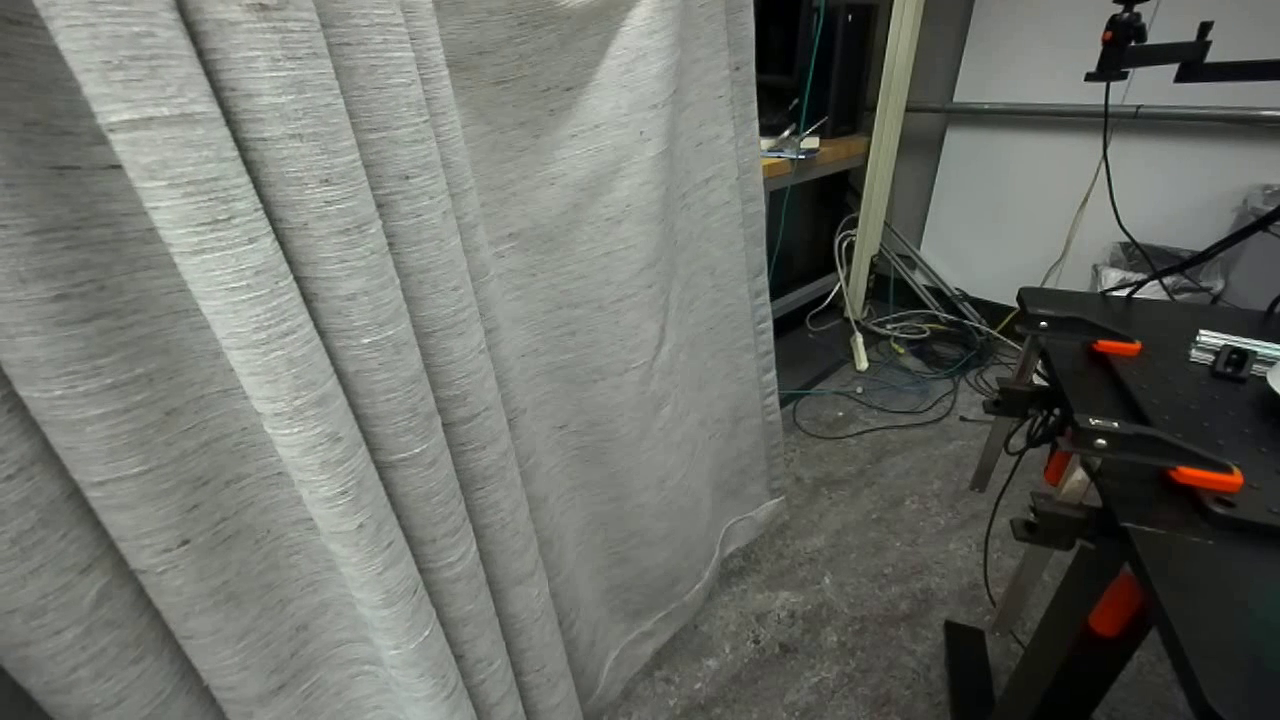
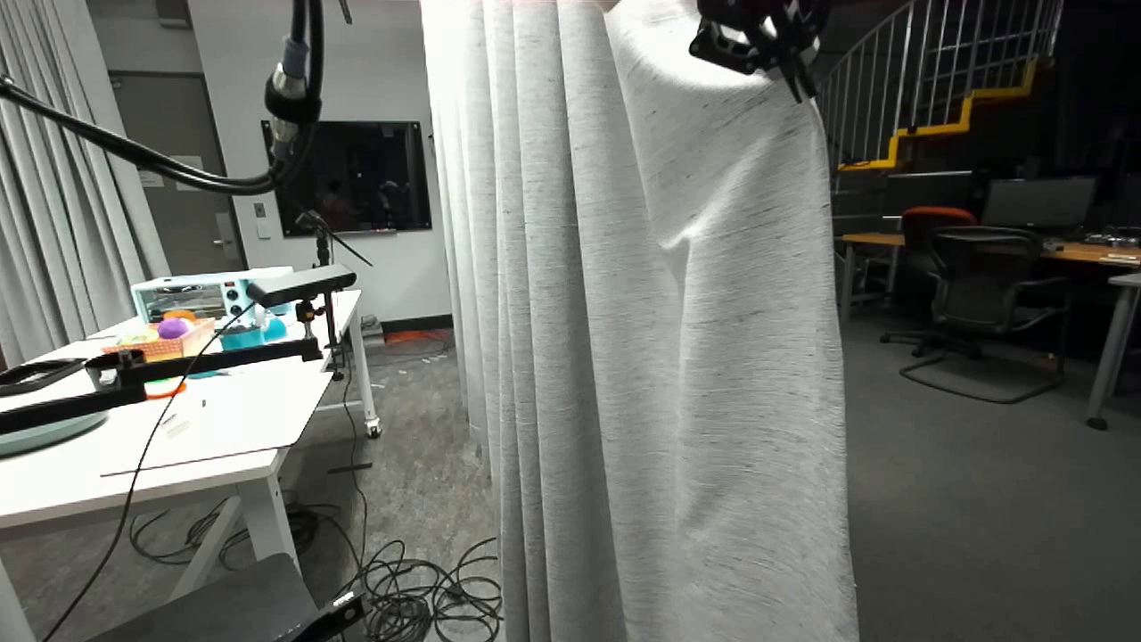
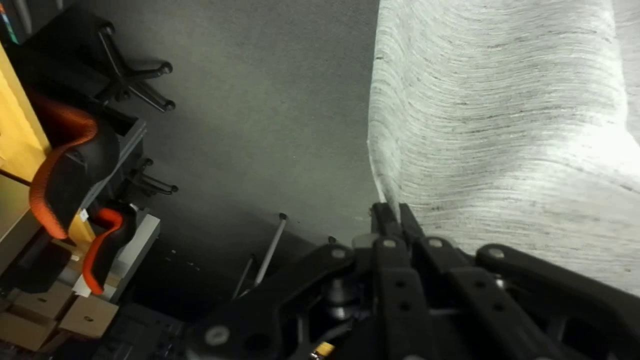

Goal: Pull the curtain to the right

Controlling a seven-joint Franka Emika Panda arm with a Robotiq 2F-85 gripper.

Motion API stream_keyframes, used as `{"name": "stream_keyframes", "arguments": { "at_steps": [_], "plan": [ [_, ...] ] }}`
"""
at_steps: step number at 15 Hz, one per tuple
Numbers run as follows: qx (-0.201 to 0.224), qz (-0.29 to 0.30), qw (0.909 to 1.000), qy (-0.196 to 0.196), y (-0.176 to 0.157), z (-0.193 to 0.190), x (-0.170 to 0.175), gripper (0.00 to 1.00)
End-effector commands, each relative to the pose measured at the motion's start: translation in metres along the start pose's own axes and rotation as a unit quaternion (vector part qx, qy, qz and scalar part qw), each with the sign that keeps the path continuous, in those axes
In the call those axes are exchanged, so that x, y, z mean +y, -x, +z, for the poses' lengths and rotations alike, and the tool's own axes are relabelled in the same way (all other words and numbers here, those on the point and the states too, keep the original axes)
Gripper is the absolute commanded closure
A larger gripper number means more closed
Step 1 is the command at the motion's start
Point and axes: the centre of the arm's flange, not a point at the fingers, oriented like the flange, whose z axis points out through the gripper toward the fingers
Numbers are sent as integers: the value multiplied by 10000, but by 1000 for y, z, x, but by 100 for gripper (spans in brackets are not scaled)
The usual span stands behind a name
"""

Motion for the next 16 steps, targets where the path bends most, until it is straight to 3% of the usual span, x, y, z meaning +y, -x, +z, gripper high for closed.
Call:
{"name": "stream_keyframes", "arguments": {
  "at_steps": [1, 9, 16],
  "plan": [
    [206, 248, 9995, 14, 5, -37, 67, 99],
    [-17, 906, 9932, 730, 33, -65, 236, 99],
    [-21, 1852, 9780, 962, 86, -86, 368, 99]
  ]
}}
